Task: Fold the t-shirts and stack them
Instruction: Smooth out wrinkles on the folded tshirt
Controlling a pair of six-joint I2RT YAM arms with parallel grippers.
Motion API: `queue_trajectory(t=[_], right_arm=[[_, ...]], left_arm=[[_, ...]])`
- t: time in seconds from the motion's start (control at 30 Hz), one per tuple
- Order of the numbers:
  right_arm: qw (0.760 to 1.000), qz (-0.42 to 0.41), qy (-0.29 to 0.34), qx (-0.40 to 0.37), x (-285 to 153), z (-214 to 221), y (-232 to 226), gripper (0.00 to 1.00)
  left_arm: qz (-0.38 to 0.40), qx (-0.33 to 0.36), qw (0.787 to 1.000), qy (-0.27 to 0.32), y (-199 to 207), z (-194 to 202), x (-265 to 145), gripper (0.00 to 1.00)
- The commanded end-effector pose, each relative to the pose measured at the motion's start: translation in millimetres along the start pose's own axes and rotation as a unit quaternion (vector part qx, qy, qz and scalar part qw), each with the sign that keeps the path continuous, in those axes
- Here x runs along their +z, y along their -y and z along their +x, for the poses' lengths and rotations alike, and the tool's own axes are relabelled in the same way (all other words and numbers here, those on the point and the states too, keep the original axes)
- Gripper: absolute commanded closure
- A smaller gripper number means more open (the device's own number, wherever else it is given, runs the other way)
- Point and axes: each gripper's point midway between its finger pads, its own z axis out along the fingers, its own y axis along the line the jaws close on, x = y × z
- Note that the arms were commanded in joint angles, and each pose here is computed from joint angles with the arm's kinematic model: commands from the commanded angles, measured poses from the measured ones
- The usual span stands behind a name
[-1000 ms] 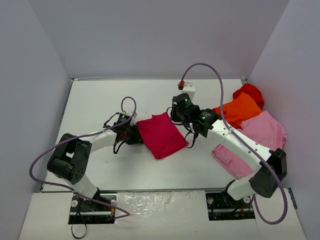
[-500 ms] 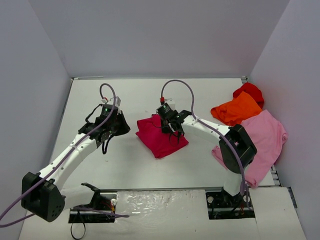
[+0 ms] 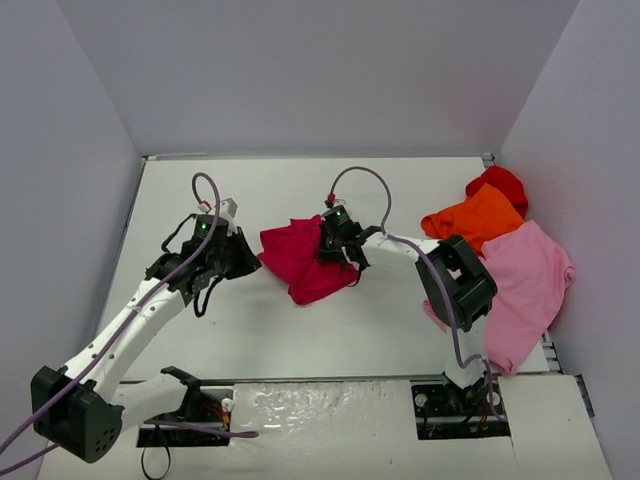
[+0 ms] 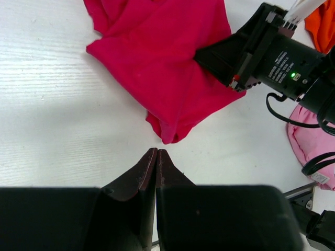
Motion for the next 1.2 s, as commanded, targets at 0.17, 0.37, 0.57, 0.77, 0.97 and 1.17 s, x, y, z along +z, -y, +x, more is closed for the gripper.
queue_trajectory(t=[0.17, 0.37, 0.57, 0.77, 0.97, 1.17], right_arm=[[0.981, 0.097, -0.17, 0.007, -2, 126, 75, 1.0], [0.98, 0.101, -0.169, 0.01, -21, 140, 78, 1.0], [0.984, 0.098, -0.149, 0.01, -26, 131, 70, 1.0], [0.986, 0.094, -0.138, 0.003, -23, 129, 70, 1.0], [0.992, 0.092, -0.083, 0.004, -36, 88, 67, 1.0], [0.991, 0.108, -0.083, 0.003, -37, 73, 78, 1.0]], left_arm=[[0.032, -0.032, 0.998, -0.035, 2, 27, 36, 1.0], [0.117, -0.045, 0.991, -0.043, 55, 32, 53, 1.0], [0.21, 0.002, 0.977, -0.041, 142, 14, 59, 1.0], [0.278, 0.009, 0.958, -0.069, 187, 24, 85, 1.0], [0.239, -0.027, 0.965, -0.109, 149, 73, 128, 1.0], [0.177, -0.028, 0.975, -0.127, 99, 110, 141, 1.0]])
